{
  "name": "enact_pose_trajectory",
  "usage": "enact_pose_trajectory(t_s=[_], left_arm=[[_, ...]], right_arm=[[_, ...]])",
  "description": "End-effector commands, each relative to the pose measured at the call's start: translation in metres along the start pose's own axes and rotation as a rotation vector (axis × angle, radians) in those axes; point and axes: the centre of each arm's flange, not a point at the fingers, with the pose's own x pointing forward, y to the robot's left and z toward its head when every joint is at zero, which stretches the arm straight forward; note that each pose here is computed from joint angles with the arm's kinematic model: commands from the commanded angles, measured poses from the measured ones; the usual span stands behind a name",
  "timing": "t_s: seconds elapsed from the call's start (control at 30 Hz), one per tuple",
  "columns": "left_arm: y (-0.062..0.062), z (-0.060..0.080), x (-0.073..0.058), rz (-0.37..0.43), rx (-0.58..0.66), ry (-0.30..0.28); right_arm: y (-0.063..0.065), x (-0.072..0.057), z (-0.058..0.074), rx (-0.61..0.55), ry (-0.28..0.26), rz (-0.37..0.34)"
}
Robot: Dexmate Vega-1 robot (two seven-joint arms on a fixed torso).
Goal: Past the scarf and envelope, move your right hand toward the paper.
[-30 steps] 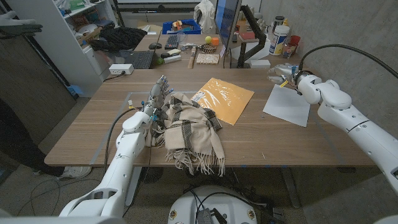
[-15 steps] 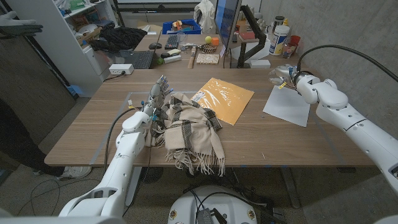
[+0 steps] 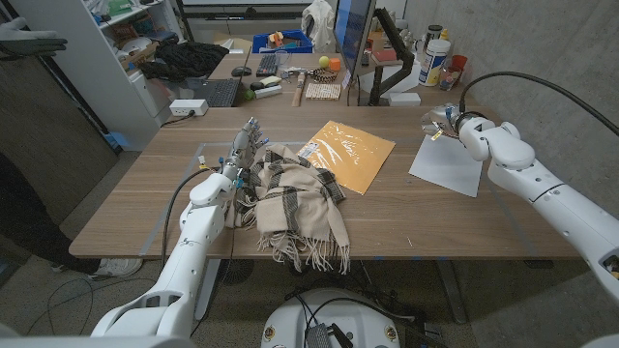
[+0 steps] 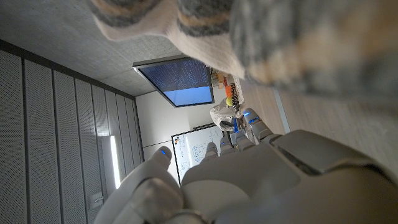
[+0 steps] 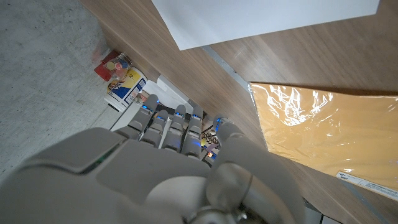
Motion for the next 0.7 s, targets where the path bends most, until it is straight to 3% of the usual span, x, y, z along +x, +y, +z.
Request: enact_pose_trajectory(t_s=[0.03, 0.7], left_arm=[[0.001, 0.000, 0.001, 0.000, 0.000, -0.001], [0.001, 0.000, 0.000, 0.002, 0.002, 0.001]], right_arm=[[0.002, 0.002, 0.001, -0.028, 0.023, 0.042], [0.012, 0.004, -0.004, -0.059, 0.059, 0.080]])
